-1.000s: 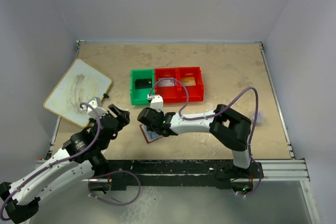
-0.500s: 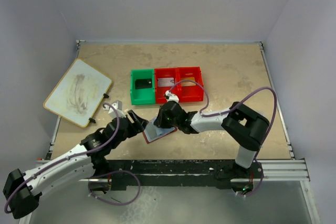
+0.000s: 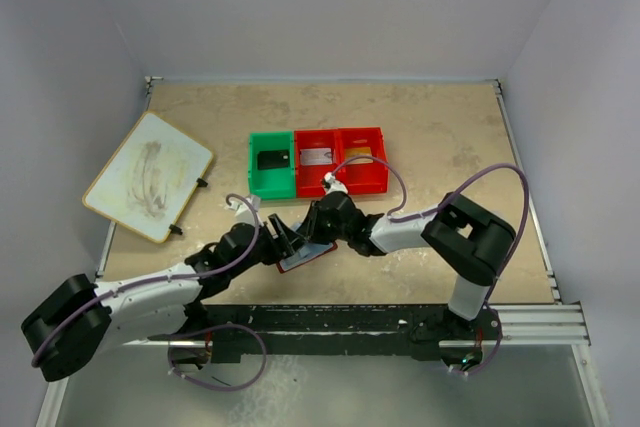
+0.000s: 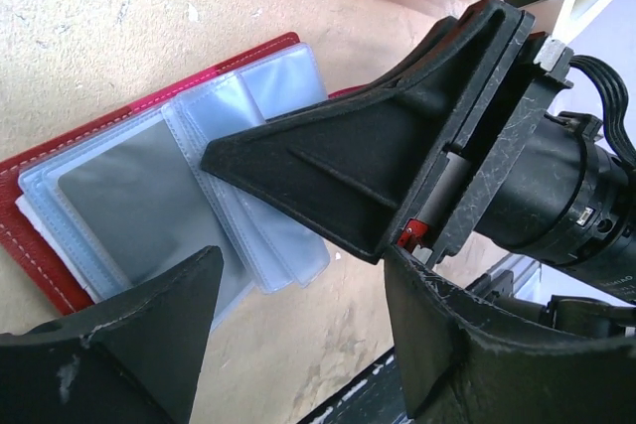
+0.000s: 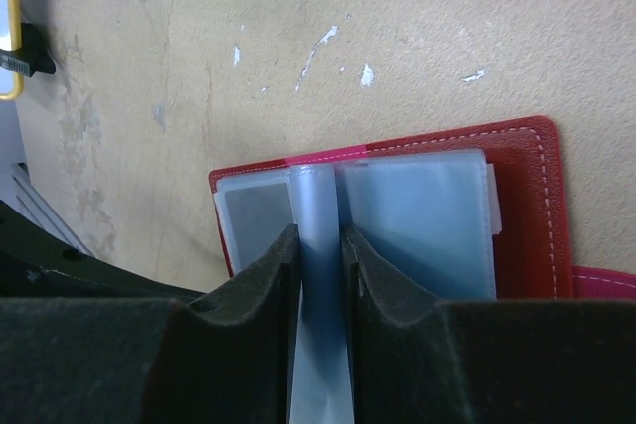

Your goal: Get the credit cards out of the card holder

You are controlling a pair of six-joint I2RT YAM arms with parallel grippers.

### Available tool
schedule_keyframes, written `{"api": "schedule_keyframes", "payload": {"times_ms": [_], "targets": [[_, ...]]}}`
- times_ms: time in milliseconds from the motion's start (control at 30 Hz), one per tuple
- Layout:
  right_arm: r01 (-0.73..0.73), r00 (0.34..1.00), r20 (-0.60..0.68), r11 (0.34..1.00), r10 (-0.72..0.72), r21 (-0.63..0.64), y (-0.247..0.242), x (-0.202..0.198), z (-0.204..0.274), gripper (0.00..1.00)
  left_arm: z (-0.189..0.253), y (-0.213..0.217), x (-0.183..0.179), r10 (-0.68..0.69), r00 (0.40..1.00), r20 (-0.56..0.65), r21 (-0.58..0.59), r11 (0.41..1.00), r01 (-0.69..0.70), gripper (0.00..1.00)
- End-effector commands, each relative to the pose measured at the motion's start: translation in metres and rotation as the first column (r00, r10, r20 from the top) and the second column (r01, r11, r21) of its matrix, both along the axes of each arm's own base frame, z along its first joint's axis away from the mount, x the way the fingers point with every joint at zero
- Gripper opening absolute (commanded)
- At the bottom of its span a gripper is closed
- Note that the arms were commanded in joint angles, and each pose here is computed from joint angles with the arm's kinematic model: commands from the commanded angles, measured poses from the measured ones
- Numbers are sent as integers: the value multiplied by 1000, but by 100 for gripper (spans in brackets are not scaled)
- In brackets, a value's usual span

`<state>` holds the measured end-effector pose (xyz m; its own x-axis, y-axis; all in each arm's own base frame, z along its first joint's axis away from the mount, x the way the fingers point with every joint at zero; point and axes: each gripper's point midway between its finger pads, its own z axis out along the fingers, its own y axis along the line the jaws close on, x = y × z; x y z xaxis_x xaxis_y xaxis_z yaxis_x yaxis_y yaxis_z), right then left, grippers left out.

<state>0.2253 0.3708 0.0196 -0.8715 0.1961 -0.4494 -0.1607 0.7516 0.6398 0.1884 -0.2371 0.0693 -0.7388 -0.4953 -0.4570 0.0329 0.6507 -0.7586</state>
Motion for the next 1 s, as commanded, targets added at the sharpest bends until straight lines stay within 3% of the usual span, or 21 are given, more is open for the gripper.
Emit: {"api": "schedule_keyframes", "payload": {"times_ms": [0,600,800,967], "targets": [[-43,988,-151,980,14,-194,-41,-37,-56,27,5,-5,7,42,999,16,-90,995,-40,64],[-51,984,-174,988,25,-147,-34,-37,-58,28,-22,16,0,166,984,-69,-146,974,-174,64],[-47,984,-178,987,19,-153,-36,-37,-61,28,-7,23,0,178,984,-30,-143,973,-181,46],[-45,984,-176,987,18,-156,-36,-36,-60,28,-3,25,-1,174,985,-20,-141,974,-175,44]]}}
